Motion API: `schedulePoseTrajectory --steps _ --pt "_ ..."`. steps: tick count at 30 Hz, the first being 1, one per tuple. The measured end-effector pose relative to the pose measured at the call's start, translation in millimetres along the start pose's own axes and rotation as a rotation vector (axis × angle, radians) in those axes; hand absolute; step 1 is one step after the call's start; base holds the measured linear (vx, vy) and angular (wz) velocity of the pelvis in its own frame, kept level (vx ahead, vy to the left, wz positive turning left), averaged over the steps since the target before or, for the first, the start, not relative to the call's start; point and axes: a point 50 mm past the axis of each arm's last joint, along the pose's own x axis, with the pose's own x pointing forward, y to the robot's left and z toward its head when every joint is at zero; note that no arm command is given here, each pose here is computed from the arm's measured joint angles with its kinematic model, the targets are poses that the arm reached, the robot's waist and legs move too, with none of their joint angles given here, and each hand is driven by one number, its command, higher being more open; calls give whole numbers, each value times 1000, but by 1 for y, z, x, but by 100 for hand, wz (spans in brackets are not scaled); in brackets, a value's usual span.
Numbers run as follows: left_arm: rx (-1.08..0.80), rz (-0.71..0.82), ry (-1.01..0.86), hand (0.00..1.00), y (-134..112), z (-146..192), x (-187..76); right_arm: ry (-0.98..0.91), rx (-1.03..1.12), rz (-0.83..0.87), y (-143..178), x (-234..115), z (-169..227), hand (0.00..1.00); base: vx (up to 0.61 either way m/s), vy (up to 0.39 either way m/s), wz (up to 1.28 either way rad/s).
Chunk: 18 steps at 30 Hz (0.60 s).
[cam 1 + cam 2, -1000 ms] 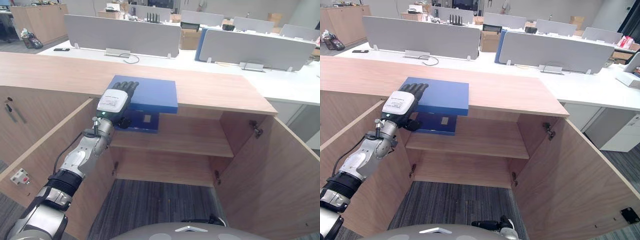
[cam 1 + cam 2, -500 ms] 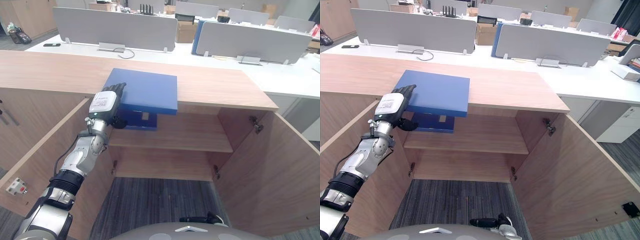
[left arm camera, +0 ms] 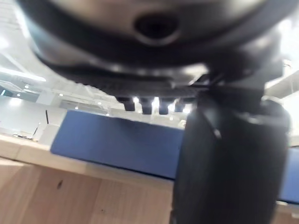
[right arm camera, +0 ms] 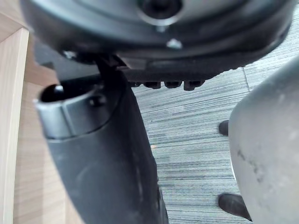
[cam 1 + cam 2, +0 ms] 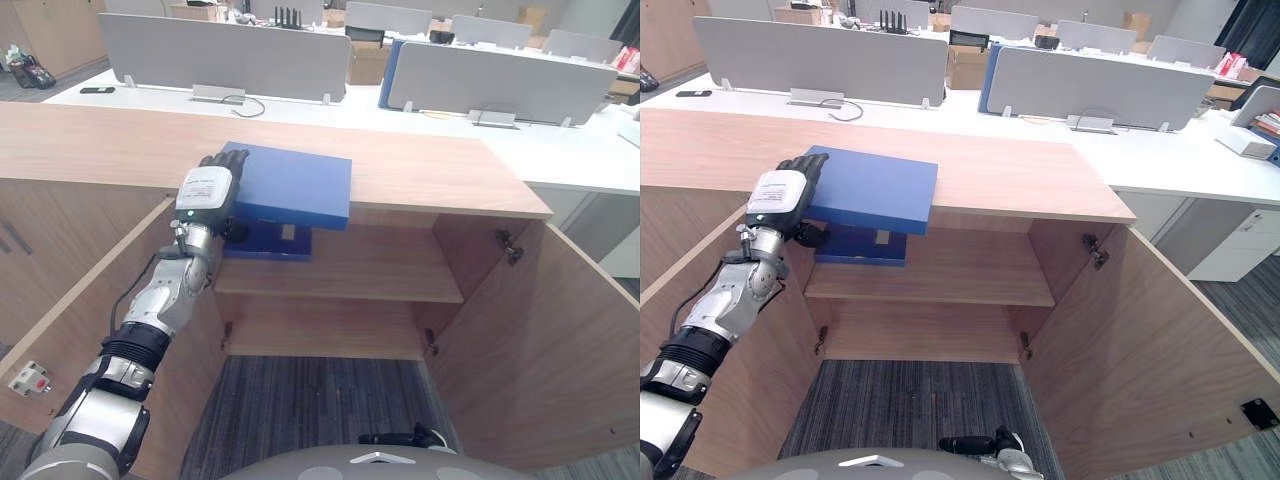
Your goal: Walk over to the cabinet, pick up the folder, carry it to the office cabinet, place the folder inside the office cabinet, then close the office cabinet door
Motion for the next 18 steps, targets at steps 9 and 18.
schedulePoseTrajectory --steps 9,18 --pt "35 -25 -47 100 -6 8 -1 -5 0 -1 0 0 1 100 3 0 -1" --pt "62 -61 -8 0 -14 -2 -2 -6 1 -4 1 0 1 100 0 0 0"
